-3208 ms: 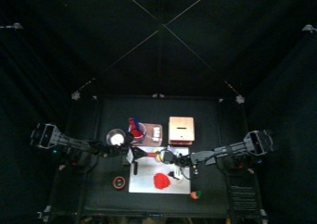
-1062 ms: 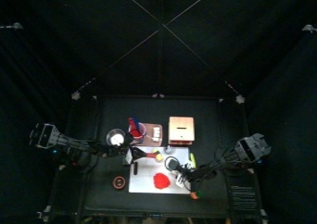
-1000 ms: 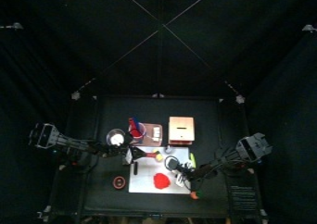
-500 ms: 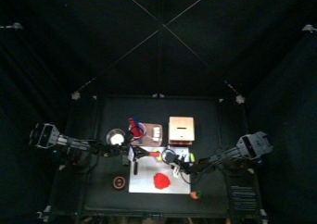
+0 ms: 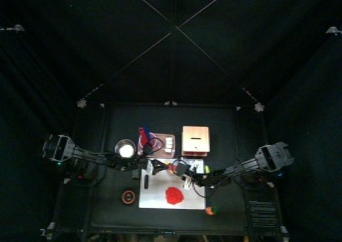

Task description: Assemble salmon sushi

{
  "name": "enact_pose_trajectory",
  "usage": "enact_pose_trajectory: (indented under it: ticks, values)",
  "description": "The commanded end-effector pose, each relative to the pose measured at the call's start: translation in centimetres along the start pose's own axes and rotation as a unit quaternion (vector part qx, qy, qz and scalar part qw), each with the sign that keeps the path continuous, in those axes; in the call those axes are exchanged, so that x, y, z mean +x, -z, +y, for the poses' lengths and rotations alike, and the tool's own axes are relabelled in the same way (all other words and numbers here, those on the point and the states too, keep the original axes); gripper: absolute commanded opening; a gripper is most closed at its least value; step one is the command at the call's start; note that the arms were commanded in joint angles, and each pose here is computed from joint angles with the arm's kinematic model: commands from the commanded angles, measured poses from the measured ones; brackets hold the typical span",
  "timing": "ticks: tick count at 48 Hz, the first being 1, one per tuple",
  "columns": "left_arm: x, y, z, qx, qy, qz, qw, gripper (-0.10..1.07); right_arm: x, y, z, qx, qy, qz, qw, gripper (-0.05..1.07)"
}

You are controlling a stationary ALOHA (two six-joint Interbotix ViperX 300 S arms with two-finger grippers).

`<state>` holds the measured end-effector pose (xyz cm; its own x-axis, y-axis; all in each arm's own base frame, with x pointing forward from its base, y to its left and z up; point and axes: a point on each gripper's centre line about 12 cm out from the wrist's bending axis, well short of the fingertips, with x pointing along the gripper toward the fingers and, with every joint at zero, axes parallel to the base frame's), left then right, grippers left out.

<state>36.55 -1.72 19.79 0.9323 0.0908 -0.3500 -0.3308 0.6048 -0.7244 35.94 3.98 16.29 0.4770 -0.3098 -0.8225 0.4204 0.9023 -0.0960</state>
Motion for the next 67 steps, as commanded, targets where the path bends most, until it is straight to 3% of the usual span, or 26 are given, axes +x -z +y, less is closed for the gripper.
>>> enact_pose_trajectory:
  ticks: [1,21,67]
  values:
    - [0.4,-0.6,-1.0,-0.005,0.013,-0.010,0.9999,0.39,-1.5,-2.8,0.1,0.014,-0.013,-0.039,0.9991,0.71]
    - [1.9,0.0,-0.9,-0.003,0.010,-0.001,0.9999,0.38,-1.6,-4.0,0.2,-0.012,-0.008,-0.068,0.9975,0.71]
    - [2.9,-0.2,-0.4,-0.005,0.000,-0.002,1.0000,0.38,-1.4,-4.3,0.6,-0.017,-0.013,-0.073,0.9971,0.71]
